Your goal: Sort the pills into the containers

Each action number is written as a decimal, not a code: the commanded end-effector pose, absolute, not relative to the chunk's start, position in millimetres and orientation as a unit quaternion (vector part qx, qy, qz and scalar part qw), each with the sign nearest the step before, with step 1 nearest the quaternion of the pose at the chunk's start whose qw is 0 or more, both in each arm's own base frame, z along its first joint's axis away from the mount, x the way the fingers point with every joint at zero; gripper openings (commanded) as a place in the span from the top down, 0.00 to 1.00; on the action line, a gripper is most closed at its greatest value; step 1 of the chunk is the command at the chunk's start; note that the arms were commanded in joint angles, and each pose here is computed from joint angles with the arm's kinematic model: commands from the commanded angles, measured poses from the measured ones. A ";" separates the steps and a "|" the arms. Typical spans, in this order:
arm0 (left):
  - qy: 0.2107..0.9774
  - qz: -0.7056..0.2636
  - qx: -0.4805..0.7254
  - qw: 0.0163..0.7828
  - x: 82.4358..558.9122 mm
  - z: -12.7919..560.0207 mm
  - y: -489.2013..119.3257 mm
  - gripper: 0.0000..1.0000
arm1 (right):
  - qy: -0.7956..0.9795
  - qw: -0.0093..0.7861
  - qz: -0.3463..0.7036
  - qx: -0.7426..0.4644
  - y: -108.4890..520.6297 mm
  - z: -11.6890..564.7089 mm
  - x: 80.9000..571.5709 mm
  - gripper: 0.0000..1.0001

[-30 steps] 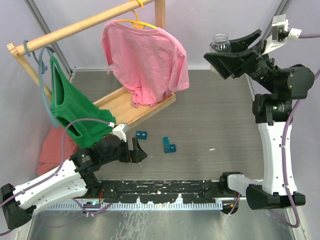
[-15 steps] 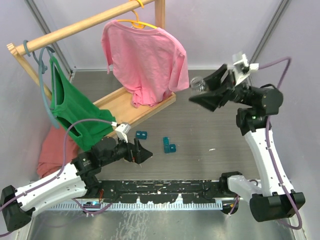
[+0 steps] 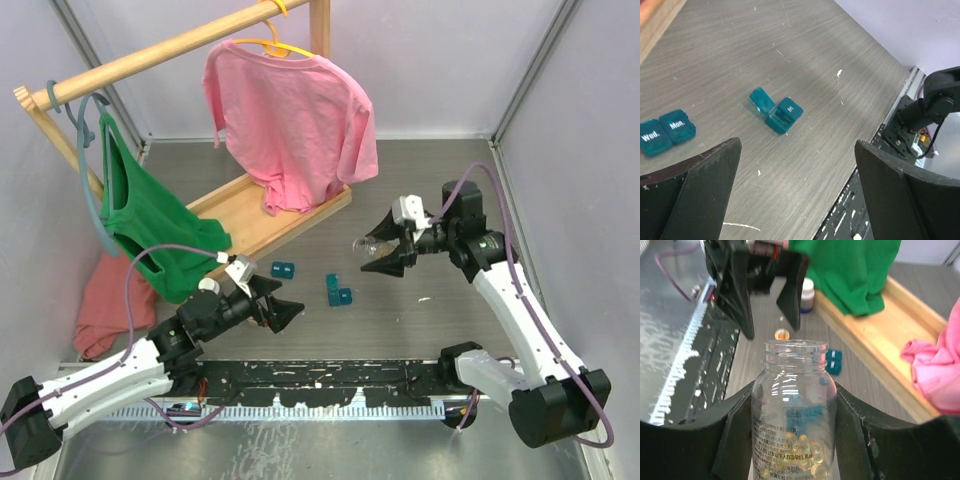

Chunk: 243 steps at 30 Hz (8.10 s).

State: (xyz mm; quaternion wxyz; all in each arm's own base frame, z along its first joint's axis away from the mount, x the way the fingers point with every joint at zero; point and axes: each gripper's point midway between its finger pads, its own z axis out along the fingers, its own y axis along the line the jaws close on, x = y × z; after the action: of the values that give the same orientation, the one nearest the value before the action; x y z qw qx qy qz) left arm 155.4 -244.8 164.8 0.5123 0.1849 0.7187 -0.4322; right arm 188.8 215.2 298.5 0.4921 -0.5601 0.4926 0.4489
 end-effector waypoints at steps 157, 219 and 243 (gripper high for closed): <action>0.784 -0.179 0.049 0.592 217.5 124.0 -157.5 0.02 | 0.635 0.192 0.087 -0.743 231.2 57.3 216.1 0.99; 0.782 -0.183 0.049 0.594 216.2 124.7 -157.1 0.02 | 0.645 0.170 0.089 -0.740 232.4 54.8 205.1 0.99; 0.781 -0.183 0.050 0.594 216.2 124.8 -157.2 0.02 | 0.658 0.184 0.053 -0.728 226.0 54.0 216.8 0.99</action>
State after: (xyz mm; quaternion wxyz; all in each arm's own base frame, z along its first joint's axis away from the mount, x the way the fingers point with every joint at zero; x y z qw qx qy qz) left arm 212.4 -158.2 115.9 0.5803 0.0640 0.7920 -0.1787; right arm 206.9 221.8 42.8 0.1587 -0.7369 0.6542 0.0623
